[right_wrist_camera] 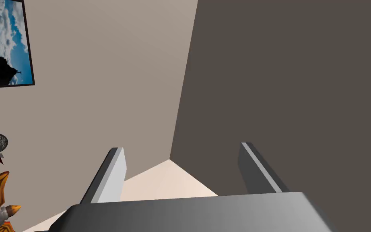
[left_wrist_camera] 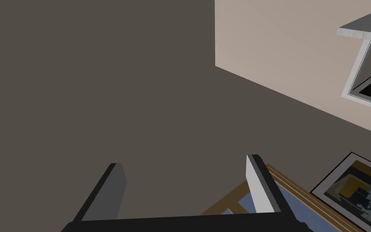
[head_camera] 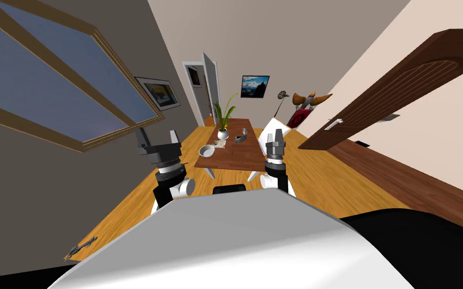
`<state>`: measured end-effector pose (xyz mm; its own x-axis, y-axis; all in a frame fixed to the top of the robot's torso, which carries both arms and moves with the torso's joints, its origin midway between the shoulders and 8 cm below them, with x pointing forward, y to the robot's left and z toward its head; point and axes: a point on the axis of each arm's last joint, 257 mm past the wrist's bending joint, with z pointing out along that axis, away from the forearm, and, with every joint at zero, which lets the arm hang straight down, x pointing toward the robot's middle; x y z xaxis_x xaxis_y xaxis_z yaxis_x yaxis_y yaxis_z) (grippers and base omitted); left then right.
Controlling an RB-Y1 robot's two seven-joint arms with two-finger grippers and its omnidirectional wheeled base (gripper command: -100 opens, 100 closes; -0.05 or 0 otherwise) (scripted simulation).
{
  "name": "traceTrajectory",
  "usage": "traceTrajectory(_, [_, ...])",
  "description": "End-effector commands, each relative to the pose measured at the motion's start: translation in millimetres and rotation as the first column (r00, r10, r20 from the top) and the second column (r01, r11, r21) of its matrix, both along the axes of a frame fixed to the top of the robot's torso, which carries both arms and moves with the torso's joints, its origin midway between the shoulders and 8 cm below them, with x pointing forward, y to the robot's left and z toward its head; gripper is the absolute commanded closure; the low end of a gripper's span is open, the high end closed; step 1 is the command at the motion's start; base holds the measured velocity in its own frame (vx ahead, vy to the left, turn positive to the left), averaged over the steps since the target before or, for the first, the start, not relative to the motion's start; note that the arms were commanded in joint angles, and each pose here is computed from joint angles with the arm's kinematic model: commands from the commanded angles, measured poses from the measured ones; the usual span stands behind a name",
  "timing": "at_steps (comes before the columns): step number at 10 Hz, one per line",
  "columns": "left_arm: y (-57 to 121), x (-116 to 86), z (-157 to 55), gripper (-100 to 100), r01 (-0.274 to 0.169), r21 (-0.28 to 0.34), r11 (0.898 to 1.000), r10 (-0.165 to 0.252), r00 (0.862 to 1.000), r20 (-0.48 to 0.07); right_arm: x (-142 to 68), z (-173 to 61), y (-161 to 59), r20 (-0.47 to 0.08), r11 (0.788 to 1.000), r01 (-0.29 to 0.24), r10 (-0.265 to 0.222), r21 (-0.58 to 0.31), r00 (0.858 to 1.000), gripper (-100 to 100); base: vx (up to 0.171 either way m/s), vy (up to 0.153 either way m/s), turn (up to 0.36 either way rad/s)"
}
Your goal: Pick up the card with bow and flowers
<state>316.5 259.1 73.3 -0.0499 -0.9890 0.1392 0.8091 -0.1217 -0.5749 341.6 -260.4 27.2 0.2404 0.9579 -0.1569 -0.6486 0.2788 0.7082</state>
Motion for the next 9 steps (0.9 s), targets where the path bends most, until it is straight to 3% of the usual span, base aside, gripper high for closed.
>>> traceTrajectory(1, [0.0, 0.0, 0.0, 0, 0.0, 0.0, 1.0, 0.0, 1.0, 0.0, 4.3, -6.3, 3.5, -0.002, 0.998, -0.055, 0.055, 0.012, 0.998, -100, -0.01, 0.018, 0.163])
traceTrajectory(4, [0.0, 0.0, 0.0, 0, 0.0, 0.0, 1.0, 0.0, 1.0, 0.0, 11.6, -17.6, 4.9, -0.002, 0.989, -0.134, 0.134, 0.058, 0.991, -100, -0.014, 0.03, 0.184])
traceTrajectory(8, [0.0, 0.0, 0.0, 0, 0.0, 0.0, 1.0, 0.0, 1.0, 0.0, 26.4, -41.6, 0.1, 0.002, 0.954, -0.245, 0.249, 0.173, 0.969, -100, -0.014, 0.035, 0.227])
traceTrajectory(9, [0.0, 0.0, 0.0, 0, 0.0, 0.0, 1.0, 0.0, 1.0, 0.0, 26.4, -41.6, 0.1, 0.004, 0.95, -0.254, 0.257, 0.182, 0.966, -100, -0.01, 0.021, 0.073])
